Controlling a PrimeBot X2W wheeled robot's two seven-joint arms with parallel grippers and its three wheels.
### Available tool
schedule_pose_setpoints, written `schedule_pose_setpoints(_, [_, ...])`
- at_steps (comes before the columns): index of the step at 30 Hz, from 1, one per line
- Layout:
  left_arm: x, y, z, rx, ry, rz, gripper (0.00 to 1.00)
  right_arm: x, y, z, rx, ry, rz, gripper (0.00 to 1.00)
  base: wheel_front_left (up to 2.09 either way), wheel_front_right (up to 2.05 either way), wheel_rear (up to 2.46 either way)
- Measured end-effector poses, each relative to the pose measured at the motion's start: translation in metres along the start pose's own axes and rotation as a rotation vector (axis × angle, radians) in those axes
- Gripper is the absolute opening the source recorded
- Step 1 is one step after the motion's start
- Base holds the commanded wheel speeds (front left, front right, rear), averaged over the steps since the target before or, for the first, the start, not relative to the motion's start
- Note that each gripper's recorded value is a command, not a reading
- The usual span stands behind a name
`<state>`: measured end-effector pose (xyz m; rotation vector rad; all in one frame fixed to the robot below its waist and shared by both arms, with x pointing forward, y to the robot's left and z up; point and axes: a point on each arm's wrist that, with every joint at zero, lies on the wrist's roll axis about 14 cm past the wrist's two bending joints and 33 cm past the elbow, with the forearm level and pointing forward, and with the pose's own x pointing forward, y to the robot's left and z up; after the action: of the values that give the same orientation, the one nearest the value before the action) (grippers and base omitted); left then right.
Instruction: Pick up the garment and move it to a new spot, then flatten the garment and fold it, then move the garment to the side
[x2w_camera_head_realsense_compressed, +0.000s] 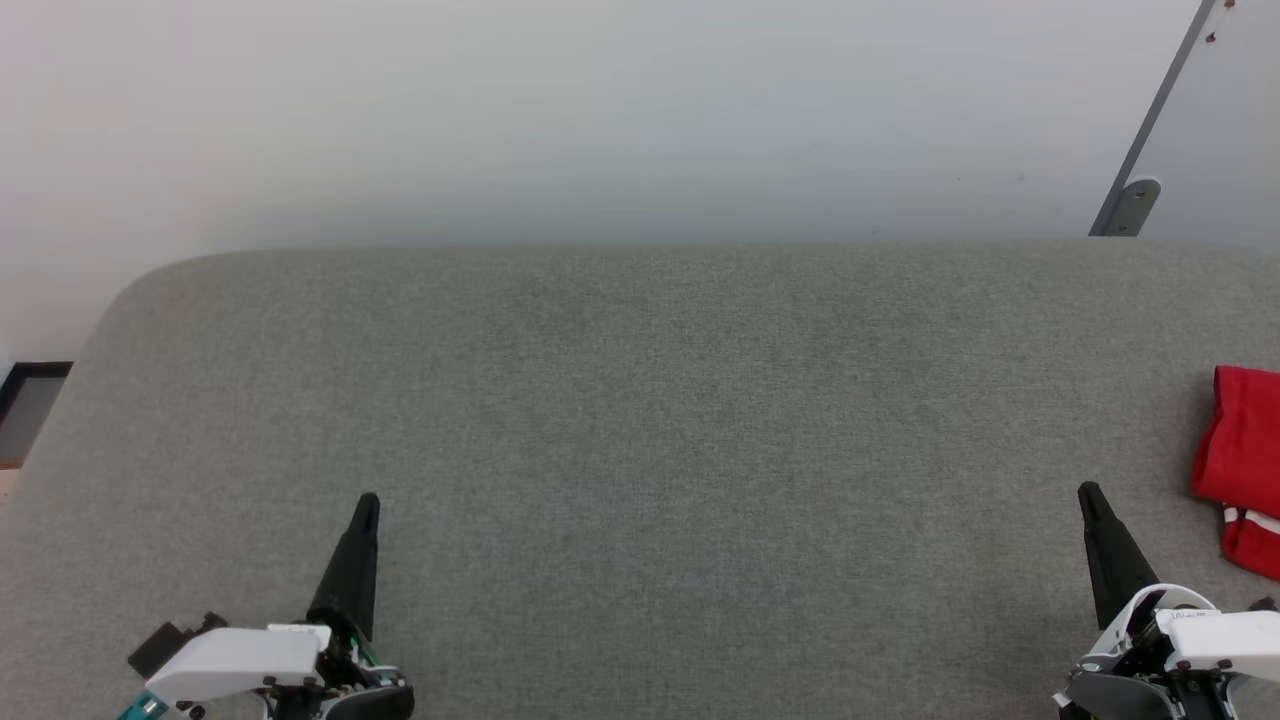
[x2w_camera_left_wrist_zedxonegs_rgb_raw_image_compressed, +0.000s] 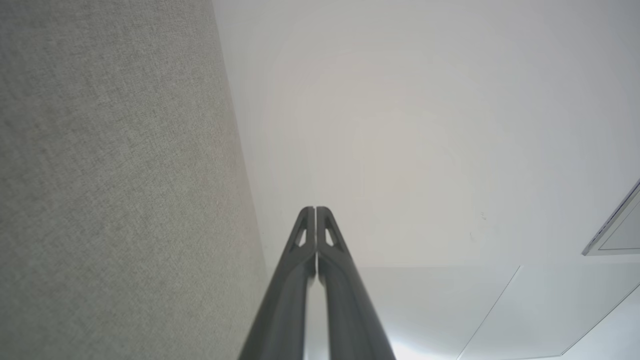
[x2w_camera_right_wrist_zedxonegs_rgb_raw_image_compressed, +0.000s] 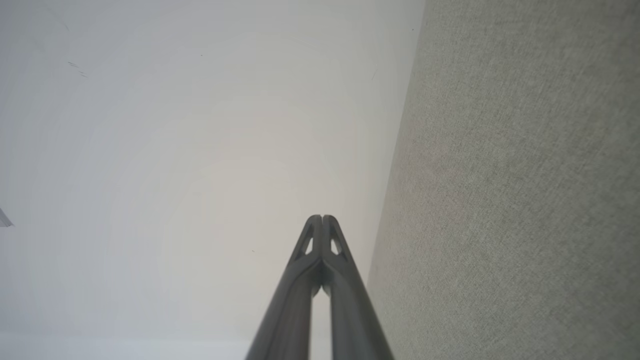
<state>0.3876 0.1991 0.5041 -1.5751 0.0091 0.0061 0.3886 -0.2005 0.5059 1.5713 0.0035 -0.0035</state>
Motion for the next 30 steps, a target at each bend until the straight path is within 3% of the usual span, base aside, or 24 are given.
schedule_pose_setpoints(30, [0.0,-0.0001,0.0,0.0,0.0,0.0,0.0,0.0,0.0,0.0,0.0,0.0,0.0,0.0,0.0,0.0,0.0])
